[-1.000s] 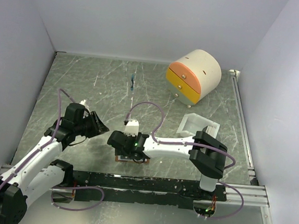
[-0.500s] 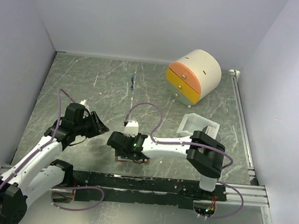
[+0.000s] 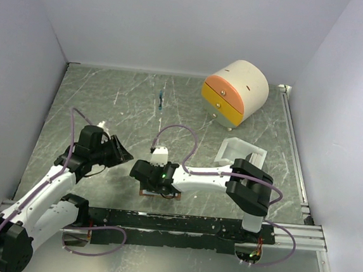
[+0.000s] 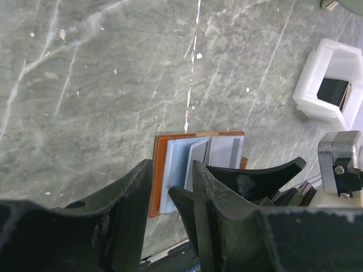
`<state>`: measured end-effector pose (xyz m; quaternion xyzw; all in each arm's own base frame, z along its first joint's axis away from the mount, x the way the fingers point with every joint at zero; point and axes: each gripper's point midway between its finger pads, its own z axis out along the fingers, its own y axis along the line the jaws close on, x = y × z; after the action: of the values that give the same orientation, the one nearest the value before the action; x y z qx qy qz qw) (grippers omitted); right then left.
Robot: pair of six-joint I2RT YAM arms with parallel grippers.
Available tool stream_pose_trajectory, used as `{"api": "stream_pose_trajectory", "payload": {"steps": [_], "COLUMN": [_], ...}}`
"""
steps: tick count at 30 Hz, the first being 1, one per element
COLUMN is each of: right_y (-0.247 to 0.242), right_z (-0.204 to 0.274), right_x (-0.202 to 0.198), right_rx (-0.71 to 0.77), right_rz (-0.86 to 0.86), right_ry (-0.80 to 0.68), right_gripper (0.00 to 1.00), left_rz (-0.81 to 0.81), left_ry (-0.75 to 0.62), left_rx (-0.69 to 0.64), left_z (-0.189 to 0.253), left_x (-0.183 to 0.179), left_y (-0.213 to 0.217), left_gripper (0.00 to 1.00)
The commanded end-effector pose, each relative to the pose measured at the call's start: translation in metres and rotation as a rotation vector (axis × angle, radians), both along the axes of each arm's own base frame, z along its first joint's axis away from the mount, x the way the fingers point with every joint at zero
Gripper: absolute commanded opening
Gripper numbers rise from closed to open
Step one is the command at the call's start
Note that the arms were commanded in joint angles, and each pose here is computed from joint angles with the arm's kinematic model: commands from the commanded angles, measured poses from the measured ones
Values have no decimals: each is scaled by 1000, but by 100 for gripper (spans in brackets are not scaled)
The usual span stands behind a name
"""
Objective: Put the credit cards into the card holder
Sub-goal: Turn over the card slot in the card holder.
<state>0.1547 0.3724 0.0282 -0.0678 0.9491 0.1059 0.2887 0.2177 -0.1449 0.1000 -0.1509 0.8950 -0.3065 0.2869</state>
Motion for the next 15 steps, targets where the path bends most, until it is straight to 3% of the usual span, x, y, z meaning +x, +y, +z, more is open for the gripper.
{"api": "stream_pose_trajectory", "payload": {"steps": [1,15], "right_y": [1,2], "right_z": [-4,-3], "right_x": [0,1], "right_rx": [5,40], "right_rz": [-5,4], "right_ry": [-12,-23], "right_gripper": [63,57], "left_rz": [-68,-168], "left_ry": [-13,99], "left_rx": [-51,-111], "left_z": [-1,-33], "left_x": [-4,-19], "left_y": [-13,-32], "left_gripper": [45,19]}}
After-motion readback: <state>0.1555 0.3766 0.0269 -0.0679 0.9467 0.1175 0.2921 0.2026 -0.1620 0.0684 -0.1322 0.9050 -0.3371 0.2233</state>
